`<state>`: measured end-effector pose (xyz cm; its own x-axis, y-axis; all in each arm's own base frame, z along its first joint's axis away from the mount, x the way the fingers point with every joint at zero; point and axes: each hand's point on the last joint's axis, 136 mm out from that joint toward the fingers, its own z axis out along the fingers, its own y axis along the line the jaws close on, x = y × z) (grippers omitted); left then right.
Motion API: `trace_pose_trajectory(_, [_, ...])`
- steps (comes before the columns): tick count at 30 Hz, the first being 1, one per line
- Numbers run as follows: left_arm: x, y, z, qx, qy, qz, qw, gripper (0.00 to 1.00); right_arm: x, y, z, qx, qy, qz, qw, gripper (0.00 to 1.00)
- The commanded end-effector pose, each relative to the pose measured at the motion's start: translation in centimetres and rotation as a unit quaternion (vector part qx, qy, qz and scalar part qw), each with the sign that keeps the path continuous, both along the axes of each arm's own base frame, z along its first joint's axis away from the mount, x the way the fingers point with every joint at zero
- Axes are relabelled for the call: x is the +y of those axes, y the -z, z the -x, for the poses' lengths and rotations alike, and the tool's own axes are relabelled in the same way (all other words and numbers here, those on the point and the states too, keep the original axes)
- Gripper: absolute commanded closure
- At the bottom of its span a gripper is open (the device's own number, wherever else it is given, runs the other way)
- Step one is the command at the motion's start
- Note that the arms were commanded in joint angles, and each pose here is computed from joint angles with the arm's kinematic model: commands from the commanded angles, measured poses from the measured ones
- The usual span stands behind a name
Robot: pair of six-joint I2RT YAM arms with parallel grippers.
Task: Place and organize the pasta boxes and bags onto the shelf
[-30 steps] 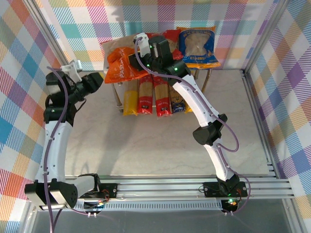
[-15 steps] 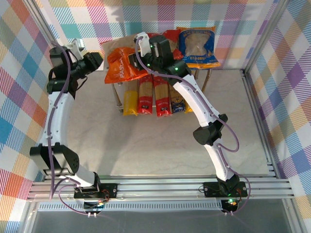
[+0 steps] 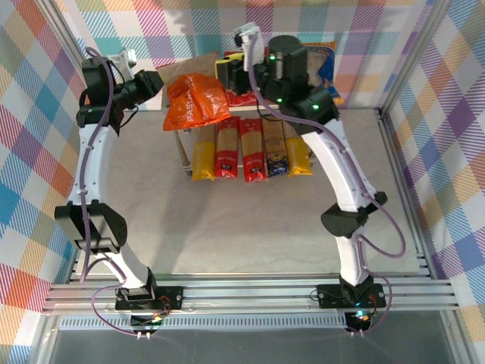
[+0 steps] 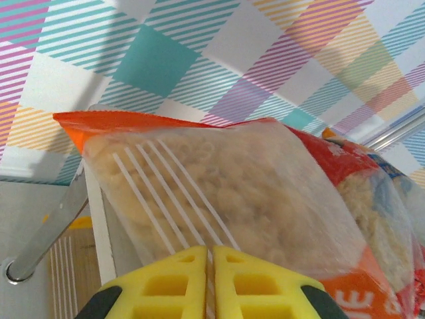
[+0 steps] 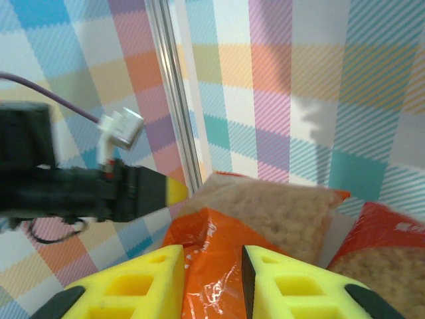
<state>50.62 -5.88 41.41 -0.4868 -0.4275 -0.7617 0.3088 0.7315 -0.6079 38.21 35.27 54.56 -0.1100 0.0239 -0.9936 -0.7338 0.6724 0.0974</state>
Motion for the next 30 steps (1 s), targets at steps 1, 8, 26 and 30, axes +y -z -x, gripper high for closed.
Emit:
trace_pose_trajectory(1, [0.2,1.0,-0.8,0.016,0.014,-0.001,1.000,0.89,-1.9,-2.0,3.2,-0.017,-0.008,0.005,1.000,0.69])
trace_pose_trajectory(8, [-0.1,2.5,-3.1,0.028,0.021,-0.002,0.999,0.89,-5.2,-2.2,6.4,-0.018,0.006,0.015,1.000,0.68])
trace_pose_trajectory(26, [0.8,-0.2,-3.1,-0.018,-0.043,-0.062,0.997,0.86,-11.2,2.1,7.0,-0.005,0.122,0.065,0.990,0.61])
trace_pose_trajectory(30, [3.0,-2.4,-1.5,-0.041,-0.074,-0.056,0.995,0.81,-12.6,2.7,7.2,0.003,0.145,0.072,0.987,0.61])
